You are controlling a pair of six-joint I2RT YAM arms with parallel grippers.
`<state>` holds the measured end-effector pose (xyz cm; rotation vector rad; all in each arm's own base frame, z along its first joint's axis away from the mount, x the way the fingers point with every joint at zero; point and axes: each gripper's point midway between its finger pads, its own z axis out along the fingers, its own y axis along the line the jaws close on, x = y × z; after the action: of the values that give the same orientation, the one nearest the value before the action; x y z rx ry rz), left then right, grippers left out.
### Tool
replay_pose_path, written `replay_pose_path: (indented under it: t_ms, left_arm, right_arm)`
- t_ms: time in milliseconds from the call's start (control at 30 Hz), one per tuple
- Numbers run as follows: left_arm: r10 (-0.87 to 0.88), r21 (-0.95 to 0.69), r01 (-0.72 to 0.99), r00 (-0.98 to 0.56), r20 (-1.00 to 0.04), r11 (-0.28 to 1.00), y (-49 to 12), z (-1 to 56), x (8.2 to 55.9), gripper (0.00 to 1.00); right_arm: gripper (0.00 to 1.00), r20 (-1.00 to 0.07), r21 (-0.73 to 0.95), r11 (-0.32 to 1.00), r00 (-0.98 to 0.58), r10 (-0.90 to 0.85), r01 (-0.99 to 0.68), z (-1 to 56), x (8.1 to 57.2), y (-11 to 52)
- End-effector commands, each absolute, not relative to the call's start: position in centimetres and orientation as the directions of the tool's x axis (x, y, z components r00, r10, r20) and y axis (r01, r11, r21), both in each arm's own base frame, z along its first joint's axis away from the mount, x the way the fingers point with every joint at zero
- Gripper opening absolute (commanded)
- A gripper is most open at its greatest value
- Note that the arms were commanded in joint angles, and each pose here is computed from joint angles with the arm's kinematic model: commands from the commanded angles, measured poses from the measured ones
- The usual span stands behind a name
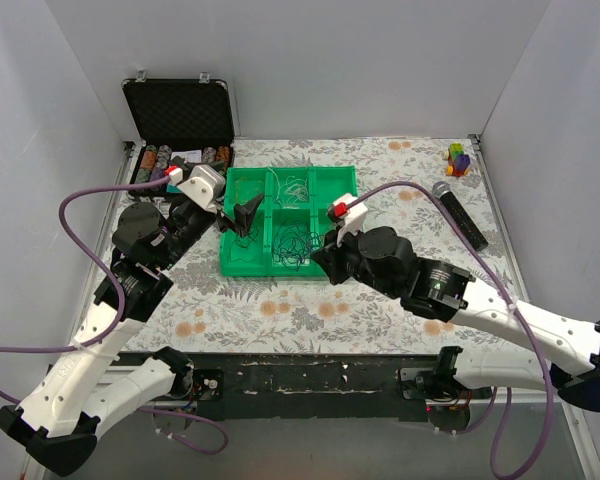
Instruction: Untangle the cables
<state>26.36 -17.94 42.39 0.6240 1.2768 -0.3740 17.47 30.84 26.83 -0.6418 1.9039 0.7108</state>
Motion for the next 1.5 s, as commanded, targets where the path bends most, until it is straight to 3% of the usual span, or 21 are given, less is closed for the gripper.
replay_pose_path:
  t_ms: [0,433,700,933,1133,1333,1467]
  left_arm:
    - [0.081,0.236,0.585,0.279,-0.957,0.776,-17.8,43.0,26.1,0.98]
    - [0.070,0.215,0.595,0.258,-0.964,0.774,-17.9,43.1,25.9,0.98]
    - [0.058,0.158,0.593,0.183,-0.981,0.790,-17.9,41.9,26.5,0.98]
    - [0.002,0.030,0.484,0.058,-0.998,0.875,-16.5,41.0,28.5,0.98]
    - [-0.020,-0.036,0.366,-0.048,-0.999,0.930,-14.8,39.1,31.2,0.98]
    - [-0.058,-0.106,0.280,-0.173,-0.983,0.954,-12.0,37.6,35.2,0.98]
    - [-0.102,-0.161,0.213,-0.261,-0.960,0.964,-9.4,36.8,38.3,0.98]
  right_arm:
    - [0.01,-0.965,0.140,0.688,-0.255,-0.067,-0.712,31.6,18.6,30.6]
    - [0.01,-0.971,0.081,0.680,-0.211,-0.111,-0.729,30.9,26.8,34.5]
    - [0.01,-0.940,0.129,0.668,-0.304,-0.152,-0.733,23.9,32.0,37.2]
    - [0.01,-0.894,0.190,0.637,-0.399,-0.201,-0.747,18.4,33.1,39.7]
    - [0.41,-0.877,0.236,0.643,-0.444,-0.182,-0.729,17.5,32.9,39.6]
    - [0.67,-0.897,0.225,0.648,-0.414,-0.153,-0.728,20.6,32.6,38.2]
    - [0.70,-0.907,0.214,0.665,-0.399,-0.137,-0.715,22.5,31.6,36.1]
